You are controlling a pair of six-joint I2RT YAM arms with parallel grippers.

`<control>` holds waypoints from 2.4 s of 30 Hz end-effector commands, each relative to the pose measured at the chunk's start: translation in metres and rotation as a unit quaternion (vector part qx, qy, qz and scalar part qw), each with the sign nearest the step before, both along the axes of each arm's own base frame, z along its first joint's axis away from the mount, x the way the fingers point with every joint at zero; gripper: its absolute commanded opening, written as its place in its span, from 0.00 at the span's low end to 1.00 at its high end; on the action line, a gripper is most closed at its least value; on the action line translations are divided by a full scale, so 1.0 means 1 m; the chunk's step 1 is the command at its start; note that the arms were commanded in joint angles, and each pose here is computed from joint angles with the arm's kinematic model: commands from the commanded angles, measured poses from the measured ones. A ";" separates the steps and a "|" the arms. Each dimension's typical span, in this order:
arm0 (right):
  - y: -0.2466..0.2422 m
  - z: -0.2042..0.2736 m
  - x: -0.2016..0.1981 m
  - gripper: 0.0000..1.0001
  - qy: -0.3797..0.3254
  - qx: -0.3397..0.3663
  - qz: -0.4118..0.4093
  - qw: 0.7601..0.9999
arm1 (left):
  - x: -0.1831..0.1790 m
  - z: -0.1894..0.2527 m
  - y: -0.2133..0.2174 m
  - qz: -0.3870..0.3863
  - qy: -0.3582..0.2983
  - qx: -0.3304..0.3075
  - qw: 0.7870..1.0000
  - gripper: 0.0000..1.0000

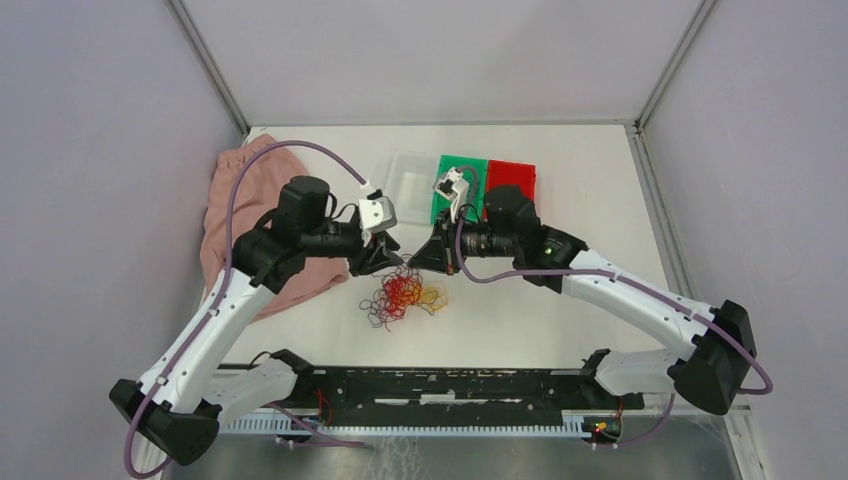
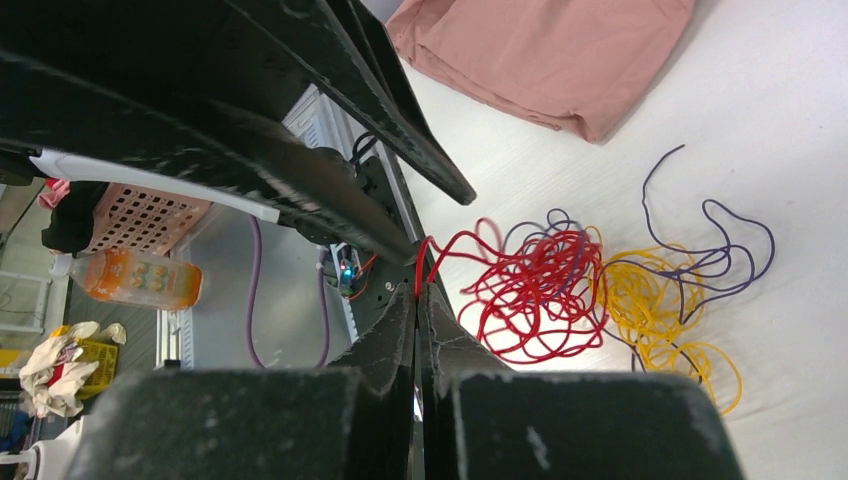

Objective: Untangle the cables
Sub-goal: Untie the cable.

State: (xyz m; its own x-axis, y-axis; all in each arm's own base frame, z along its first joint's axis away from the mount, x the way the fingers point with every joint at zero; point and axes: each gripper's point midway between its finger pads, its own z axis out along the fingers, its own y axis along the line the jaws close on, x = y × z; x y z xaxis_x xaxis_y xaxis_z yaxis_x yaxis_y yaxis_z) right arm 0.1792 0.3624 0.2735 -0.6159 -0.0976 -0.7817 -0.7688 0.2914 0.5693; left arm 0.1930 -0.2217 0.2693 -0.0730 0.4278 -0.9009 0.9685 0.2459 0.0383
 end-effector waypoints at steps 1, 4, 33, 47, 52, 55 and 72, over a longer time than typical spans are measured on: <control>0.001 0.034 -0.003 0.00 -0.034 0.034 0.014 0.999 | -0.025 0.025 -0.008 -0.056 0.010 -0.040 0.998 0.41; 0.002 0.038 -0.004 0.00 -0.032 0.037 0.020 0.999 | -0.018 0.022 -0.009 -0.040 0.009 -0.041 0.998 0.39; 0.016 0.058 -0.007 0.00 -0.006 0.081 0.040 0.996 | 0.009 0.019 -0.022 0.025 0.004 -0.110 0.994 0.28; 0.000 0.057 -0.002 0.14 -0.014 0.076 0.005 0.997 | 0.006 0.028 -0.023 0.015 0.003 -0.105 0.994 0.03; -0.035 0.057 0.019 0.60 -0.023 0.088 -0.072 0.993 | 0.002 0.057 -0.021 0.014 -0.018 -0.122 0.992 0.03; -0.053 0.050 0.033 0.66 -0.017 0.088 -0.117 0.989 | -0.001 0.075 -0.021 0.011 -0.030 -0.136 0.990 0.03; -0.013 0.066 0.043 0.85 -0.014 0.139 -0.091 0.986 | -0.003 0.107 -0.027 0.006 -0.026 -0.175 0.984 0.03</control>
